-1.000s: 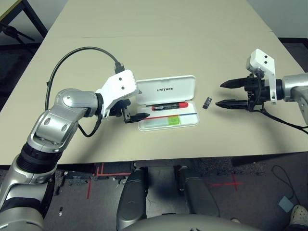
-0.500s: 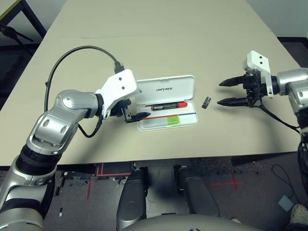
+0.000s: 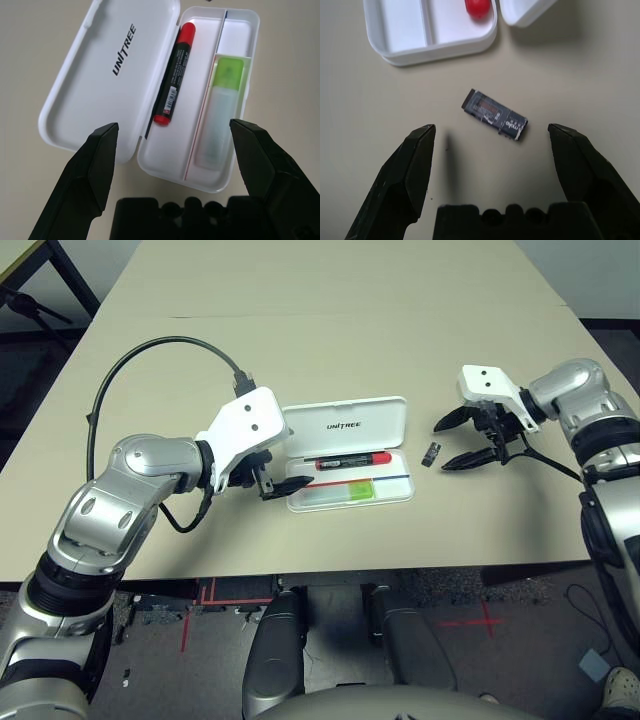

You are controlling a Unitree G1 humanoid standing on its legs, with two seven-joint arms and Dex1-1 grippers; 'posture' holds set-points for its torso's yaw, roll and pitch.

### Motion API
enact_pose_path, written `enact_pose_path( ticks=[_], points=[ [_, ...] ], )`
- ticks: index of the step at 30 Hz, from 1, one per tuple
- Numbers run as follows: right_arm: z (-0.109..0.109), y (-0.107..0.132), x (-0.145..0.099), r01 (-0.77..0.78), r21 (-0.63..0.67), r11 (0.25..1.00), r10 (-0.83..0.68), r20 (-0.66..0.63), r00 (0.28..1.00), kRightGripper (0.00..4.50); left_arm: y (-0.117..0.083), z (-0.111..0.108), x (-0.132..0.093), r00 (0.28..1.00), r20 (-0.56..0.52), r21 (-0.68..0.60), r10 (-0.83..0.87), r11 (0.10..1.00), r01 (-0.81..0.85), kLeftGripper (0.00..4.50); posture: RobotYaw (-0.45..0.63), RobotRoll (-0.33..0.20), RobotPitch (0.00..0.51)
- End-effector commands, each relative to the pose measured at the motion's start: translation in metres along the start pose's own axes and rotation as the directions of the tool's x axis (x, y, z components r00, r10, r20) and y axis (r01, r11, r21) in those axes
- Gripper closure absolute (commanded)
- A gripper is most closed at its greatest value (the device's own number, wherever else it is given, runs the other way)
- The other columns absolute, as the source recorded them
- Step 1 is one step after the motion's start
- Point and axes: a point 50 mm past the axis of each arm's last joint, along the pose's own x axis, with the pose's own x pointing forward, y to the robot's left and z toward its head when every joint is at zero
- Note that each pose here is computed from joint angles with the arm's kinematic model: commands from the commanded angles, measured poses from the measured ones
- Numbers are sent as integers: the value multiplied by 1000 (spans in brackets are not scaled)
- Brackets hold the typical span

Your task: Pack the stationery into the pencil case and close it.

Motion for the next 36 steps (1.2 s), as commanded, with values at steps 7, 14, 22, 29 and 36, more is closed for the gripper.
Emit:
enact_pose_path(
  ticks=[7, 14, 22, 29, 36],
  points=[
    [-2, 2, 17, -11, -23, 1000, 11, -38, 999, 0, -3, 3, 0, 1000, 12, -1, -1, 1000, 1, 35, 110, 0, 221],
    [-4, 3, 22, 10, -37, 999, -11, -29, 1000, 637, -4, 4, 2, 1000, 16, 1, -8, 1000, 7, 0, 104, 0, 217],
    [-10, 6, 7, 38, -39, 999, -37, 14, 999, 3648, -7, 3, 4, 1000, 11, 2, -11, 1000, 11, 0, 108, 0, 225],
    [-25, 16, -20, 37, 6, 999, -37, 53, 998, 4471, -10, 3, 8, 1000, 22, -7, -18, 1000, 18, 0, 94, 0, 228],
    [-37, 29, -40, 95, 82, 992, -104, 107, 989, 4471, -11, 4, 14, 999, 35, -10, -30, 999, 31, 0, 64, 0, 230]
  ],
)
